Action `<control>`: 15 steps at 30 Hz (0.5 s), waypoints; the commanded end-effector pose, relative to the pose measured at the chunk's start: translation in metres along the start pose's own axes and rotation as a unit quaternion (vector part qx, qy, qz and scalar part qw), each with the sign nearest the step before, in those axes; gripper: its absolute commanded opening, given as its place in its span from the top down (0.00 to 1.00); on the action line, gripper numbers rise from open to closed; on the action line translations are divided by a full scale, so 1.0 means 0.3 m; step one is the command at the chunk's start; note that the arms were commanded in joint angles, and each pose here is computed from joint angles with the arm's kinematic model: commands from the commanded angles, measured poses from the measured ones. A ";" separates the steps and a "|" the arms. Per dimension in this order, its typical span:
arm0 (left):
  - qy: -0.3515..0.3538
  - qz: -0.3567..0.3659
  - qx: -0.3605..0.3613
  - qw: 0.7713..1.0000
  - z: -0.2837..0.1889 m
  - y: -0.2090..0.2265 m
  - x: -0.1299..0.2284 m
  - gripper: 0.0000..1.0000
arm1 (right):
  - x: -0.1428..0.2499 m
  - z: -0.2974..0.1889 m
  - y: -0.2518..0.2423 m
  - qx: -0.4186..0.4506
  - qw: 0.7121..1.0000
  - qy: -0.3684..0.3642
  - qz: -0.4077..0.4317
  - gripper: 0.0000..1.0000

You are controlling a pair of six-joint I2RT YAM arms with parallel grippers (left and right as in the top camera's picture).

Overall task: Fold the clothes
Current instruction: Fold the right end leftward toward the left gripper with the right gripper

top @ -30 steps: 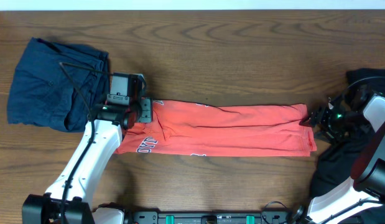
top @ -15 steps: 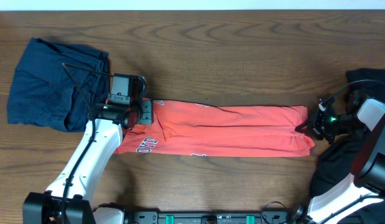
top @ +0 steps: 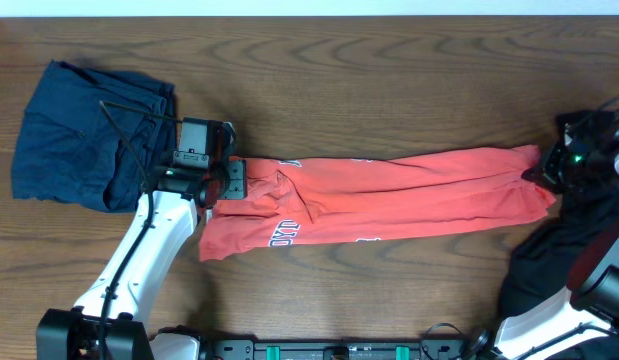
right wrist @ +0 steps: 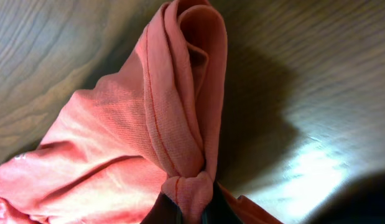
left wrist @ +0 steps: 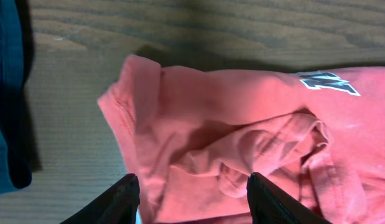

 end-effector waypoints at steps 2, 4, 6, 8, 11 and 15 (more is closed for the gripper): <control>-0.003 -0.002 -0.001 1.000 0.007 0.004 -0.005 0.43 | 0.032 -0.025 0.076 0.039 0.999 -0.002 -0.033 0.99; -0.003 -0.002 -0.001 1.000 0.007 0.004 -0.005 0.43 | 0.058 -0.003 0.123 0.042 0.998 0.012 -0.055 0.99; -0.003 -0.002 -0.001 1.000 0.007 0.004 -0.005 0.43 | 0.085 0.022 0.181 0.044 0.995 0.022 -0.084 0.99; -0.003 -0.002 -0.001 1.000 0.007 0.004 -0.005 0.43 | 0.113 0.045 0.237 0.044 0.992 0.031 -0.112 0.99; -0.003 -0.002 -0.001 1.000 0.007 0.004 -0.004 0.43 | 0.166 0.080 0.317 0.046 0.986 0.046 -0.153 0.99; -0.003 -0.002 -0.001 1.000 0.007 0.004 -0.005 0.43 | 0.231 0.116 0.385 0.074 0.977 0.057 -0.189 0.99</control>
Point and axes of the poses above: each gripper's point midway between its finger pads, its own z axis out along the fingers, its own y axis along the line the jaws close on, x = y × z, the point moved 7 cm from there along -z, back along the fingers, and after that the axes turned 7 degrees about z, right-handed, at the moved point
